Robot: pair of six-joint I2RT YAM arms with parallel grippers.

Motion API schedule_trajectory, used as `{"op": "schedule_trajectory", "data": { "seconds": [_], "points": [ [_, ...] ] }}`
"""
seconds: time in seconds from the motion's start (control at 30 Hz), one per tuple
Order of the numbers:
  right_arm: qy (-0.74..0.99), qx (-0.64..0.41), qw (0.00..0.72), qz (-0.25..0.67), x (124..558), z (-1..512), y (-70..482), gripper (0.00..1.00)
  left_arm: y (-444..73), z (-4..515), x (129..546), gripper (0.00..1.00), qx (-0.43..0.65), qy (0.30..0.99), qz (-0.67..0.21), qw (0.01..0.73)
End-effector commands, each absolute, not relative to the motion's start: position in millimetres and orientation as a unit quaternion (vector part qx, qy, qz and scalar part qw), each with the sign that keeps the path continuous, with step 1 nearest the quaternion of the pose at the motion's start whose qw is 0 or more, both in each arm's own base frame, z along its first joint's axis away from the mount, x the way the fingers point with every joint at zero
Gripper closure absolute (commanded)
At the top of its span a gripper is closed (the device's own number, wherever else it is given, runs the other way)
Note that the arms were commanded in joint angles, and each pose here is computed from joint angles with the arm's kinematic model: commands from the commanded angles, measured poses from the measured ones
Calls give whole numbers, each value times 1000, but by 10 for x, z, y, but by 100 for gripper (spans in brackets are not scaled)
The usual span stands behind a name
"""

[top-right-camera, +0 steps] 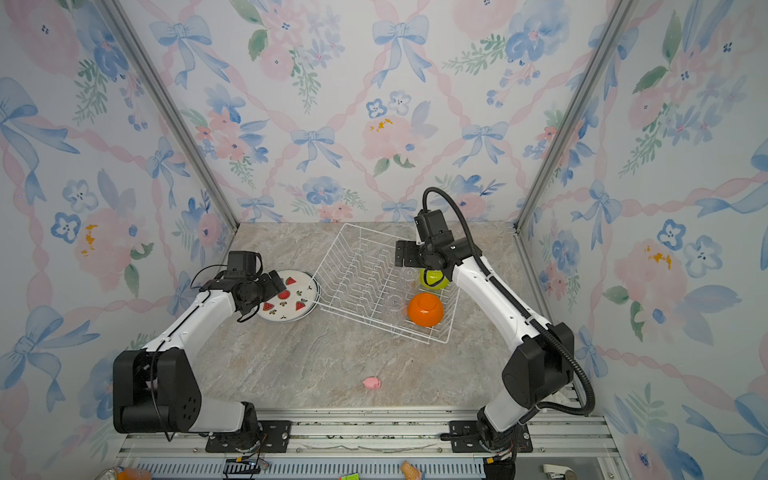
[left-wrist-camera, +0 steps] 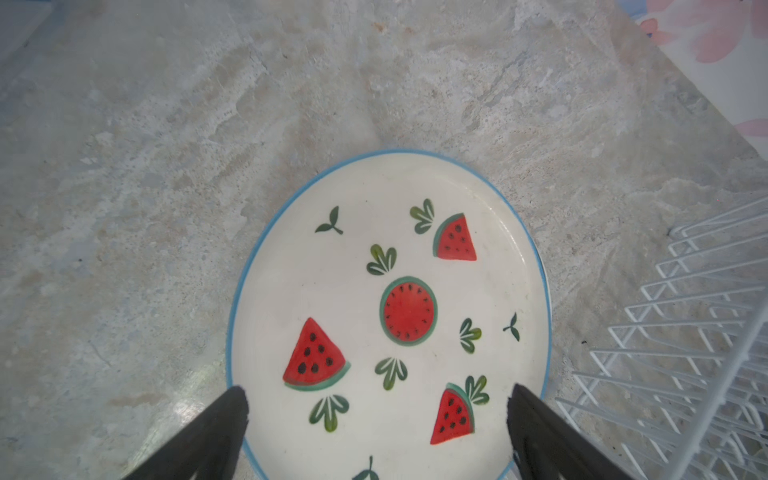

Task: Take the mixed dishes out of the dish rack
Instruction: 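Open the left gripper off the stack while the right moves over the rack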

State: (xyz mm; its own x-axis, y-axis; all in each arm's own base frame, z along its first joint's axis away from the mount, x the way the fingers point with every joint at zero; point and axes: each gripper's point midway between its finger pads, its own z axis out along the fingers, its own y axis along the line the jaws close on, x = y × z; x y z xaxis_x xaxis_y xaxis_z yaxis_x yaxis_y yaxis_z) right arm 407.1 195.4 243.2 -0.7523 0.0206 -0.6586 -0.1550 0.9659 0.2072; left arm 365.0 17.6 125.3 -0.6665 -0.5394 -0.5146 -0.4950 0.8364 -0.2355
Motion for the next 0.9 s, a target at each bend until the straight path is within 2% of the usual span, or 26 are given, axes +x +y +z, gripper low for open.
{"op": "schedule_trajectory", "data": {
  "seconds": [0.0,0.43,0.87],
  "points": [
    [932,-61,344,94,4041,2430,1962,3,266,1304,3638,2,-280,914,2,295],
    [936,-79,336,67,3972,2397,1956,3,252,1726,3716,2,-265,899,-12,348],
    [944,-69,315,75,3788,2368,1901,3,70,2319,3745,2,-248,868,-88,421]
  ]
}}
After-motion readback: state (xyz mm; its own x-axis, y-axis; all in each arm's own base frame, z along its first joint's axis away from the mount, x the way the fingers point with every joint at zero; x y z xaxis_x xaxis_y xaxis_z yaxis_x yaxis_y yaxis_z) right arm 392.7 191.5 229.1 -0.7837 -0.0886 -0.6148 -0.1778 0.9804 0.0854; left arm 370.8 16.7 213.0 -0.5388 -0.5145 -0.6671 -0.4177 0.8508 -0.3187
